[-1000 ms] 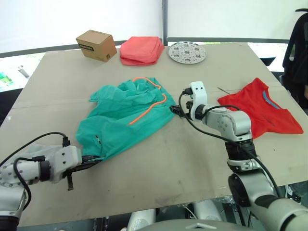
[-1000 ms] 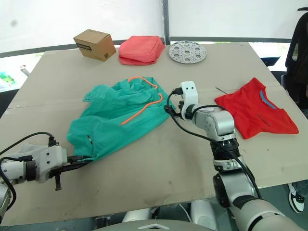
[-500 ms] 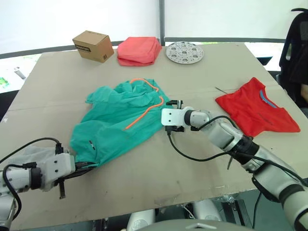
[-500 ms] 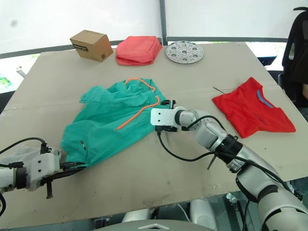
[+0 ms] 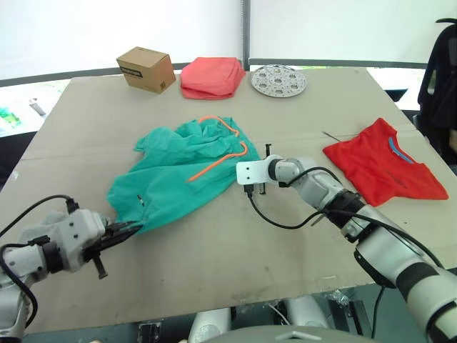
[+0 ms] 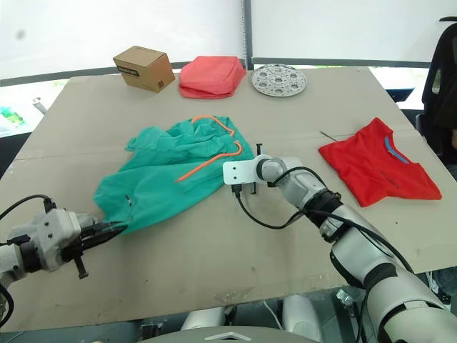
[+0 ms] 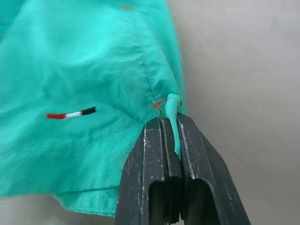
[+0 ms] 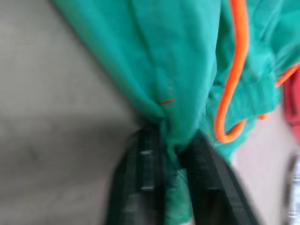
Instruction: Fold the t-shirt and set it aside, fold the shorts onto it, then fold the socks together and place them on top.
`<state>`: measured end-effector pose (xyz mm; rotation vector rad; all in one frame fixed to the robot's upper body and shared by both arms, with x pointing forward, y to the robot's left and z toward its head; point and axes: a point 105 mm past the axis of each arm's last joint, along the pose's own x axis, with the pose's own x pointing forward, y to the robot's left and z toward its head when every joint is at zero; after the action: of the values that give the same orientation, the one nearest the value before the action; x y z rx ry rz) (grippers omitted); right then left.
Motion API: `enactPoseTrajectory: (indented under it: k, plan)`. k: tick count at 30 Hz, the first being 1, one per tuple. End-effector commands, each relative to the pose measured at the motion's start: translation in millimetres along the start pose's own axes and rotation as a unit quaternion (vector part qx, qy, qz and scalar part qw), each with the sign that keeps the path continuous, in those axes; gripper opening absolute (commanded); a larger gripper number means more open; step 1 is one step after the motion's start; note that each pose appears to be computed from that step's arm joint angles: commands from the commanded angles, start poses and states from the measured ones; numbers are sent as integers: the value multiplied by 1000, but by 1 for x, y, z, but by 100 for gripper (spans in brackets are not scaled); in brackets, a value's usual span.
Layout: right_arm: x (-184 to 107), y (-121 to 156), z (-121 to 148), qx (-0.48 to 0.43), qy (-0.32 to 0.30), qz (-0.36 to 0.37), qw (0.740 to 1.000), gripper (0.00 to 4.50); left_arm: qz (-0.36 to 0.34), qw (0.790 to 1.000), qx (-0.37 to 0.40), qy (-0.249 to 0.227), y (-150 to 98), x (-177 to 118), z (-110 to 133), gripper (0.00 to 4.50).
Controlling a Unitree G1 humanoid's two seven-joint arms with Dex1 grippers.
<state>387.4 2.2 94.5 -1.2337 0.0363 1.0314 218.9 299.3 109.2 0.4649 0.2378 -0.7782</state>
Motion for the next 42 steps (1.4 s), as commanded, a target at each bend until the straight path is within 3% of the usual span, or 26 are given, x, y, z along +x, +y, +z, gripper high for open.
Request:
enactPoseTrajectory:
  k: [1, 4, 6, 10, 12, 13, 14, 16, 17, 19, 21, 23, 25, 28, 29, 32, 34, 38, 42]
  plan:
    - [-35, -8, -12, 93, -14, 10, 995, 5, -27, 989, -131, -65, 2, 5, 36, 0]
    - [-74, -18, 3, 132, -55, 14, 990, 5, -114, 962, -231, -94, -10, 6, 68, 0]
    - [-102, -25, 13, 149, -74, 21, 986, 5, -150, 943, -276, -109, -6, 1, 89, 0]
    - [-175, -26, 42, 179, -129, 82, 972, 5, -236, 876, -388, -164, 20, -40, 145, 0]
    - [-192, -30, 52, 200, -147, 86, 965, 5, -230, 866, -399, -197, 35, -48, 160, 0]
    - [-198, -34, 55, 201, -150, 77, 965, 5, -218, 868, -393, -212, 43, -49, 164, 0]
    - [-199, -54, 51, 205, -140, 23, 968, 5, -163, 885, -356, -251, 66, -43, 170, 0]
    - [-197, -87, 38, 213, -113, -72, 968, 5, -63, 896, -308, -312, 107, -30, 182, 0]
    - [-191, -104, 19, 222, -71, -123, 965, 5, -11, 898, -289, -332, 128, -17, 189, 0]
    - [-181, -131, -12, 224, -13, -203, 953, 5, 55, 911, -238, -333, 151, 11, 200, 0]
    - [-176, -153, -25, 250, -6, -253, 934, 5, 88, 911, -212, -344, 163, 30, 211, 0]
    - [-189, -205, -30, 235, -6, -374, 897, 5, 161, 894, -175, -379, 183, 52, 237, 0]
    - [-218, -250, -12, 169, -31, -483, 858, 5, 216, 877, -102, -417, 190, 53, 273, 0]
    - [-250, -279, 17, 107, -81, -545, 827, 5, 256, 848, -38, -462, 195, 29, 303, 0]
    - [-261, -283, 27, 91, -98, -554, 822, 5, 253, 847, 0, -467, 191, 21, 310, 0]
    - [-273, -271, 46, 88, -150, -530, 830, 5, 210, 863, 56, -455, 169, 10, 318, 0]
    - [-264, -248, 44, 95, -154, -495, 850, 5, 173, 887, 84, -419, 148, 15, 304, 0]
    - [-224, -176, 16, 182, -118, -395, 893, 5, 140, 924, 81, -346, 118, 23, 260, 0]
    - [-191, -85, -18, 264, -31, -279, 923, 5, 71, 961, 85, -255, 72, 41, 201, 0]
